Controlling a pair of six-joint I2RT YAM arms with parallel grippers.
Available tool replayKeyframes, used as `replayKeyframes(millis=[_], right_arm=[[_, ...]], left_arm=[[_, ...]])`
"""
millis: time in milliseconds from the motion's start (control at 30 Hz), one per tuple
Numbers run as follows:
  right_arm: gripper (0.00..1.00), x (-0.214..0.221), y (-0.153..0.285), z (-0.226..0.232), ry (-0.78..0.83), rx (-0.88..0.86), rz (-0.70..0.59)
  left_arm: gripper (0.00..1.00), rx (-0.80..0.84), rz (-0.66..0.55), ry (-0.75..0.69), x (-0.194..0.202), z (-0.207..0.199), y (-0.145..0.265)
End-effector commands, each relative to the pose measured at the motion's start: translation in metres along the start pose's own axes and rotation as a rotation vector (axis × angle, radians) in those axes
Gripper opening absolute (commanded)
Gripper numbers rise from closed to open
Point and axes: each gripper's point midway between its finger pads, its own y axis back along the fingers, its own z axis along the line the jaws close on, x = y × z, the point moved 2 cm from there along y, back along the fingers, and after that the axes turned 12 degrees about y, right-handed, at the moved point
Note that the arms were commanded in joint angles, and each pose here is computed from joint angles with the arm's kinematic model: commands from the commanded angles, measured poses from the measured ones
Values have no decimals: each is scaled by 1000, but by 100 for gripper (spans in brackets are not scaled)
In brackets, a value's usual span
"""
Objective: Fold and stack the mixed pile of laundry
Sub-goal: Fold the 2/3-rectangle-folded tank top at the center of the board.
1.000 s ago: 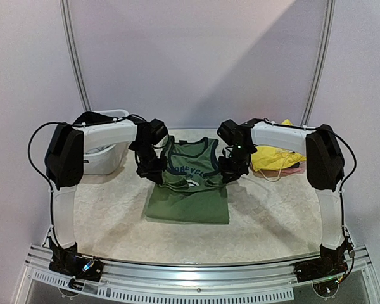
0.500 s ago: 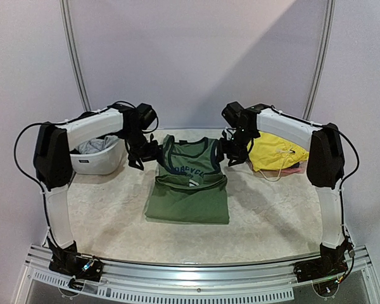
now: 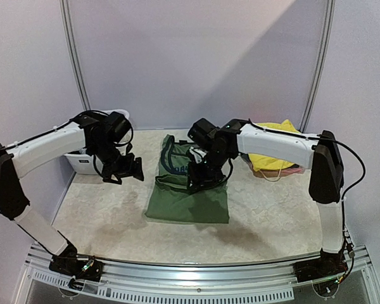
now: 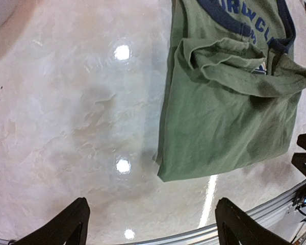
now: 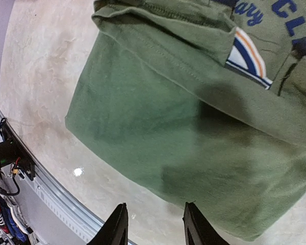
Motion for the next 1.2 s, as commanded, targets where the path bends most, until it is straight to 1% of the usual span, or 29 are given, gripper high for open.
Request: replayKeyframes(millis=[0, 100, 333, 600, 833, 1100, 1167], right_arm=[[36, 2, -35, -7, -52, 16, 29], [35, 1, -49, -12, -83, 30, 30], [29, -1, -76, -20, -90, 51, 36], [25, -3, -95, -37, -100, 92, 39], [23, -13, -98, -57, -123, 123, 24], [23, -34, -94, -78, -136, 142, -18], [23, -44, -92, -83, -140, 150, -46]], left_arm=[[87, 24, -65, 21, 16, 14, 22], [87, 22, -76, 44, 27, 26, 28], [87, 14, -87, 68, 44, 45, 42], [86, 23, -99, 79, 52, 52, 51], [85, 28, -95, 72, 54, 51, 55], [84, 18, -88, 67, 59, 53, 58], [84, 17, -82, 65, 61, 53, 58]])
